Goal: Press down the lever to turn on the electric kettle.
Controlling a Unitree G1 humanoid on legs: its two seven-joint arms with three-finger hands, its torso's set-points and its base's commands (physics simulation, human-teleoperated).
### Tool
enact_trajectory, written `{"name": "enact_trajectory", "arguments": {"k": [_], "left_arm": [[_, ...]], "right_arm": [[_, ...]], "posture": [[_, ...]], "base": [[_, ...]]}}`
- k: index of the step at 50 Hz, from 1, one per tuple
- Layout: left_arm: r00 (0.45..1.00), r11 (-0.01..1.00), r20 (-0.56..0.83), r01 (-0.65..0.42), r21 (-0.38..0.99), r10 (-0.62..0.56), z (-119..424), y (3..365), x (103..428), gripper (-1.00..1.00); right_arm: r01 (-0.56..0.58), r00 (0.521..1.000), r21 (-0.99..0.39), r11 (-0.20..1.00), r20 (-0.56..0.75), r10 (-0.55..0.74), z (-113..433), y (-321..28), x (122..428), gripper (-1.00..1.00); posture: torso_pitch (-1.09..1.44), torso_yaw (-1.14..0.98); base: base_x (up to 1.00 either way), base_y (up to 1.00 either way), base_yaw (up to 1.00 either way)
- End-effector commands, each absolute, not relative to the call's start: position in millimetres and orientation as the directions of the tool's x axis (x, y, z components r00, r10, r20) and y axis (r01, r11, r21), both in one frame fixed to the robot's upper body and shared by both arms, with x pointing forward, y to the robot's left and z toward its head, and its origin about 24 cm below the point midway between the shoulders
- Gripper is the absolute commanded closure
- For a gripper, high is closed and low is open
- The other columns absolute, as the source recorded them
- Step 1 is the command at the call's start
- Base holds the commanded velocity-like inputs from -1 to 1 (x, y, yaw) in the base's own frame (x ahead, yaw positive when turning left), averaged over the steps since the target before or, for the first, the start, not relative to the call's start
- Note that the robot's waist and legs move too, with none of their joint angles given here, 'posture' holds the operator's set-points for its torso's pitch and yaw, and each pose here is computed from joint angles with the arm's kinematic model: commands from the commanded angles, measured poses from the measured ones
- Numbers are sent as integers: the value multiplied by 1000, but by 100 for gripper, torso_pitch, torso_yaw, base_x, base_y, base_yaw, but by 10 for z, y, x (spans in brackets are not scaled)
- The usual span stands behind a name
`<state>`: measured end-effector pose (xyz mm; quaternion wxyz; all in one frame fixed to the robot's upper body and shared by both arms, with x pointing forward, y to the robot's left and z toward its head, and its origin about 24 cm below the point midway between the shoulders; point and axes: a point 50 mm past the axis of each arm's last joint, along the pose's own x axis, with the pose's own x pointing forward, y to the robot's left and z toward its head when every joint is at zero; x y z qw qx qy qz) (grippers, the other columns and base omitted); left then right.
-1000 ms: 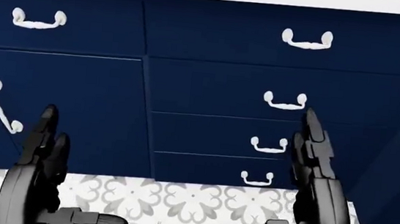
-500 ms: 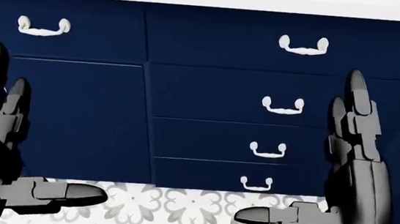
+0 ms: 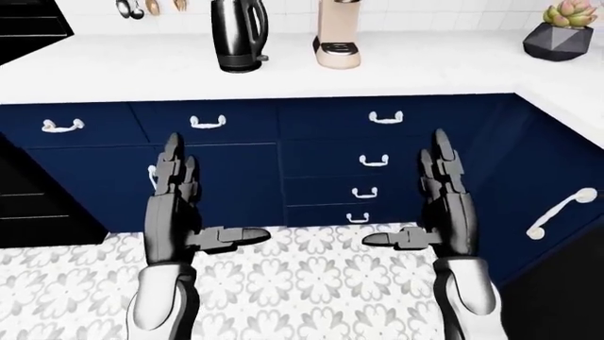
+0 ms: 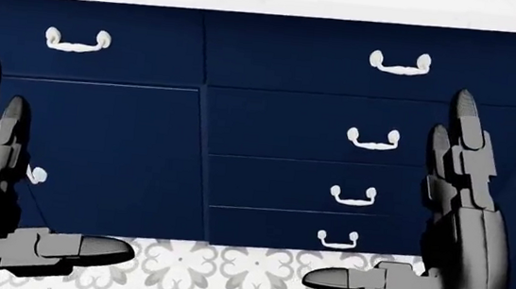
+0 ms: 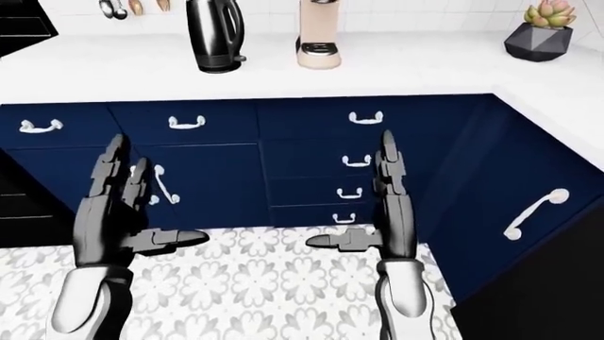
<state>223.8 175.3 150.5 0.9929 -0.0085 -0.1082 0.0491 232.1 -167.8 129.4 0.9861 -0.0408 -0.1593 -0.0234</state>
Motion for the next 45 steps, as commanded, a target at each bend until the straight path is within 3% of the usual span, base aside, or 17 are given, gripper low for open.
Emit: {"name": "enact_trajectory", "arguments": {"k": [1, 45], "left_arm": [[953, 996, 292, -79, -31, 84, 1637, 1724, 2213, -100], [950, 996, 299, -81, -32, 87, 1637, 1736, 2199, -100]], "right_arm": [[71, 924, -79, 994, 382, -35, 1422, -1686, 2297, -100], [69, 930, -87, 994, 367, -32, 1396, -1676, 2313, -100]], "posture": [[0, 0], [0, 0]], "base": [[0, 23, 0], [0, 23, 0]]}}
